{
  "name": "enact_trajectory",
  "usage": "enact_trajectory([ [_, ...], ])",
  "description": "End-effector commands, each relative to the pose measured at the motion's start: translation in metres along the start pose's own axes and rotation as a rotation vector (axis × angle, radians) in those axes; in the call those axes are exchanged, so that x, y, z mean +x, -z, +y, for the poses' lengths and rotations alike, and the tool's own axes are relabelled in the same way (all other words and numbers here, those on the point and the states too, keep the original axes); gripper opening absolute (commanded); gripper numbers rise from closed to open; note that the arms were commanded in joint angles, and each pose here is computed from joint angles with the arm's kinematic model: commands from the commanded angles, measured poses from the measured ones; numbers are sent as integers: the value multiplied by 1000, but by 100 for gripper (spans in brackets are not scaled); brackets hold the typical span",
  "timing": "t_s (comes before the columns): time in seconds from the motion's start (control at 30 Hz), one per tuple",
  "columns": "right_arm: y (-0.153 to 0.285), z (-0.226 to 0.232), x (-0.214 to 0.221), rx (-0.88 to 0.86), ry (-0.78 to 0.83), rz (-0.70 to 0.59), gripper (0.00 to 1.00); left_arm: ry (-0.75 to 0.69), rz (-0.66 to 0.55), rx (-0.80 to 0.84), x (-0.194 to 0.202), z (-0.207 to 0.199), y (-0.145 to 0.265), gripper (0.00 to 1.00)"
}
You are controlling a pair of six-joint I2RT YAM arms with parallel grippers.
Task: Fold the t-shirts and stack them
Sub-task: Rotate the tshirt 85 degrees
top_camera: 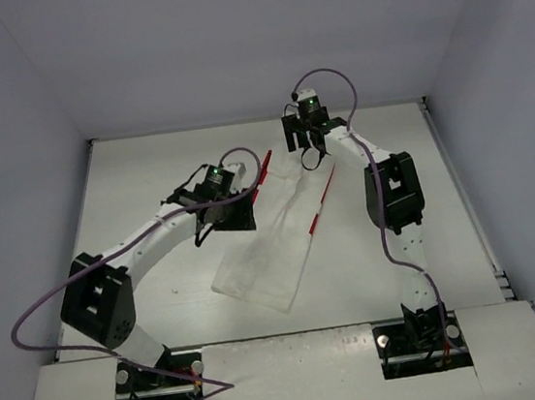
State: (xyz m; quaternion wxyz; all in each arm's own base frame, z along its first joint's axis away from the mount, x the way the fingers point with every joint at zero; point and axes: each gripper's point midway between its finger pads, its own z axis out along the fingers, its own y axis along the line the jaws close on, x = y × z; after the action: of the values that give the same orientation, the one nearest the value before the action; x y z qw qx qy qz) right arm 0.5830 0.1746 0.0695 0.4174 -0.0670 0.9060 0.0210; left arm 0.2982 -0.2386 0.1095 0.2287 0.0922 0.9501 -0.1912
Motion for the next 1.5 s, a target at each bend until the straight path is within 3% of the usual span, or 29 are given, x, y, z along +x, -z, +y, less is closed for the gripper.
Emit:
enact_trajectory([
  [0.0,110,-7,-100,-26,77,-243,76,-31,-148,-74,-41,6,47,47],
  [0.1,129,-3,-60,-68,62,-174,74,-41,-68,-101,-22,18,24,46],
  [0.17,141,3,-34,-89,9,-131,67,-44,-11,-112,-8,22,7,42],
  [0.27,161,19,-8,-146,-61,-95,46,-45,32,-119,5,27,-11,36],
  [0.33,162,27,34,-158,-80,-16,23,-43,58,-133,16,34,-24,29],
  [0.43,164,33,69,-157,-130,40,14,-49,74,-138,22,37,-31,26],
  [0.53,157,33,108,-135,-219,89,14,-53,95,-131,32,35,-37,26],
  [0.63,144,34,135,-137,-228,134,22,-35,100,-121,39,29,-41,26],
  [0.77,123,27,160,-93,-200,185,25,11,127,-83,59,16,-55,26],
  [0.87,111,22,162,-71,-176,197,25,10,140,-60,67,0,-63,26],
  [1.07,101,-30,142,66,-201,154,27,8,125,1,65,-47,-66,28],
  [1.27,152,-28,74,62,-155,4,36,21,-5,-58,29,-50,-21,38],
  [1.33,178,-13,71,27,-164,-15,48,3,-49,-108,24,-39,0,41],
  [1.47,216,25,88,-39,-220,-14,52,-7,-85,-187,29,-9,37,43],
])
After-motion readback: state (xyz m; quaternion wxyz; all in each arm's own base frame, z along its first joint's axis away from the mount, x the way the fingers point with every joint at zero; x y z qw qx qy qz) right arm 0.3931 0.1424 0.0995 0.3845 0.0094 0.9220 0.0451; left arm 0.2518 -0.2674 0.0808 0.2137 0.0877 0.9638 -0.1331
